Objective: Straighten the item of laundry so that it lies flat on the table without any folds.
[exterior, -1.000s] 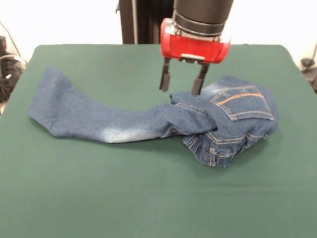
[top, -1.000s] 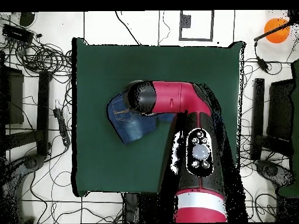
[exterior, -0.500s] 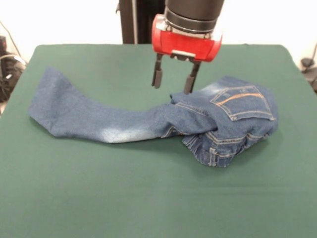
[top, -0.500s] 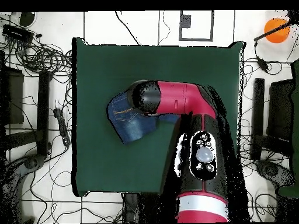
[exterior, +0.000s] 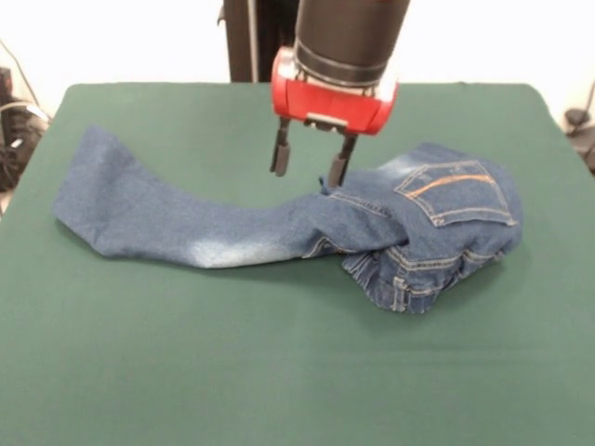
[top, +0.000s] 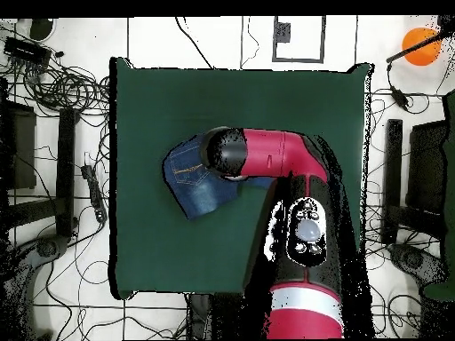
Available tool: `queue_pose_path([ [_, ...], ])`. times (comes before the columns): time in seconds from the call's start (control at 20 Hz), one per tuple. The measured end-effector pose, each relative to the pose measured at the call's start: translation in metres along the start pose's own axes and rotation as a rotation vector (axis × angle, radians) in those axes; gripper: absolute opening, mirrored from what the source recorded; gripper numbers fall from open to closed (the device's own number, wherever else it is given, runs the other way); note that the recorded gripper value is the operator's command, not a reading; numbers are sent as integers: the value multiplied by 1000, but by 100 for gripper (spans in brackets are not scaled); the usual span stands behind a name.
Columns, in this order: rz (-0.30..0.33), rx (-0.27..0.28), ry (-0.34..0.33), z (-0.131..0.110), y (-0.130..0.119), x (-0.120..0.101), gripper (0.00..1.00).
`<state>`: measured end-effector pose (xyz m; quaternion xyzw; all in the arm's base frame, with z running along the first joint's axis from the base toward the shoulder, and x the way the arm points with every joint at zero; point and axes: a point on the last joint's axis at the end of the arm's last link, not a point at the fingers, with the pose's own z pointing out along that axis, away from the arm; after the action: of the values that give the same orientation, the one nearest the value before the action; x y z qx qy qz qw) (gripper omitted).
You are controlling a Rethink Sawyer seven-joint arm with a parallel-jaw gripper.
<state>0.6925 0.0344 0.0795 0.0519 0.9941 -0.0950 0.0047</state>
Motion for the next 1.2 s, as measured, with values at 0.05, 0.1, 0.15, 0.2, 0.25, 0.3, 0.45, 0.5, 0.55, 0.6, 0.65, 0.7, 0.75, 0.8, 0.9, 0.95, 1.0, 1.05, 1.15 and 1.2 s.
queue_pose_path([
  [0.05,-3,7,12,6,2,4,100],
  [0.1,-4,11,20,11,4,7,100],
  [0.15,-7,13,33,18,9,11,100],
  [0.2,-8,10,44,23,14,15,100],
  [0.25,-9,3,53,27,22,18,100],
  [0.3,-8,-1,58,29,26,19,100],
  [0.45,0,-16,73,34,40,23,100],
  [0.5,5,-21,76,35,44,24,100],
  [0.55,12,-29,81,36,51,25,100],
  [0.6,17,-33,83,36,54,26,100],
  [0.65,31,-42,85,35,62,26,100],
  [0.7,37,-45,85,34,64,26,100],
  [0.75,44,-47,85,33,67,26,100],
  [0.8,51,-50,84,32,69,26,100],
  [0.9,66,-56,83,28,78,27,100],
  [0.95,71,-57,83,28,79,27,100],
  [1.0,73,-57,83,27,80,27,100],
  [1.05,80,-59,83,27,81,27,100],
  [1.15,92,-61,84,27,80,26,100],
  [1.2,93,-61,84,27,80,26,100],
])
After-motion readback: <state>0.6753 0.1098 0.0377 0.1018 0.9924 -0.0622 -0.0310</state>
